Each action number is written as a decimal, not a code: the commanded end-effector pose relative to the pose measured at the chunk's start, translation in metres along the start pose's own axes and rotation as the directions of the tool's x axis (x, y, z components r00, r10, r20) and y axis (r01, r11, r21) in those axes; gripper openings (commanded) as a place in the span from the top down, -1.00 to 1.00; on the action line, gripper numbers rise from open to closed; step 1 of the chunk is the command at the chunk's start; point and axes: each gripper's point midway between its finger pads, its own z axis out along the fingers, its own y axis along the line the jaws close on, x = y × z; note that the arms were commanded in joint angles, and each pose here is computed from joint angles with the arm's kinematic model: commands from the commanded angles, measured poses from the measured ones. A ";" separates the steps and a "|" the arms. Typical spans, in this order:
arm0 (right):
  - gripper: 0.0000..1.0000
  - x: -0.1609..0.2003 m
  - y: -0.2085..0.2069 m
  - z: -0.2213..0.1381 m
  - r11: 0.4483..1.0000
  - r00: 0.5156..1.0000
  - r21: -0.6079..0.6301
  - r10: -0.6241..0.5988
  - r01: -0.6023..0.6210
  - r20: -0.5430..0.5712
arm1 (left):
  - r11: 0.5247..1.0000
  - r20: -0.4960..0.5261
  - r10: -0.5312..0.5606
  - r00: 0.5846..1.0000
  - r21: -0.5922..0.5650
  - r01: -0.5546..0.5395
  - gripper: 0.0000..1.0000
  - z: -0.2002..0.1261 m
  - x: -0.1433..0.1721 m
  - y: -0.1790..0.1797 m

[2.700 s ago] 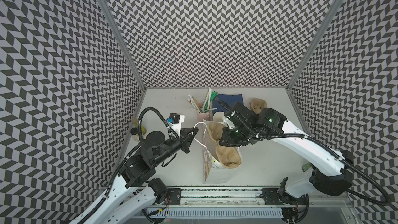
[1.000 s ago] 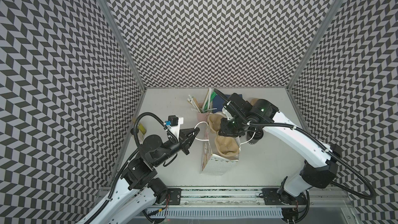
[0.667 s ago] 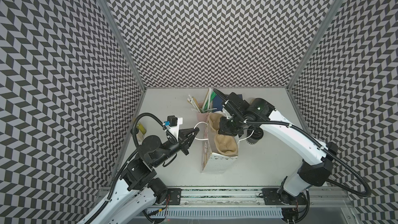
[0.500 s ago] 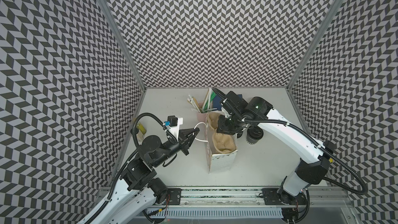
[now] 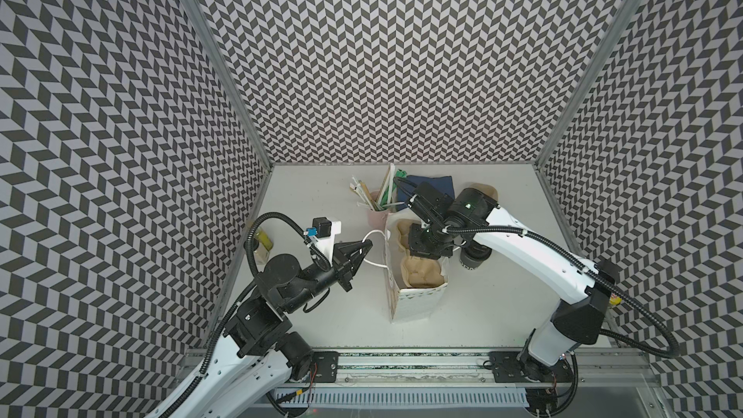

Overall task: Pack a coffee takeout order
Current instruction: Place the cup tray in the takeout bag.

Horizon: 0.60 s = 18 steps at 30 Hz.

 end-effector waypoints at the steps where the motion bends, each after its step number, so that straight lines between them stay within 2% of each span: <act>1: 1.00 -0.010 0.012 -0.016 0.999 0.998 -0.037 0.012 -0.009 0.066 | 1.000 0.022 0.002 1.000 0.017 -0.003 1.00 -0.003 -0.004 -0.004; 4: 1.00 -0.011 0.012 -0.012 1.000 0.996 -0.009 -0.013 0.014 0.091 | 1.000 0.020 0.002 1.000 0.019 -0.002 1.00 -0.001 -0.004 -0.004; 8: 1.00 0.004 -0.005 0.016 0.997 0.999 0.069 -0.034 0.033 0.015 | 1.000 0.016 0.001 1.000 0.016 -0.001 1.00 0.000 -0.004 -0.004; 18: 1.00 0.005 -0.010 0.029 0.991 0.998 0.118 -0.064 0.062 0.010 | 1.000 0.010 0.001 1.000 0.023 -0.001 1.00 0.002 -0.003 -0.004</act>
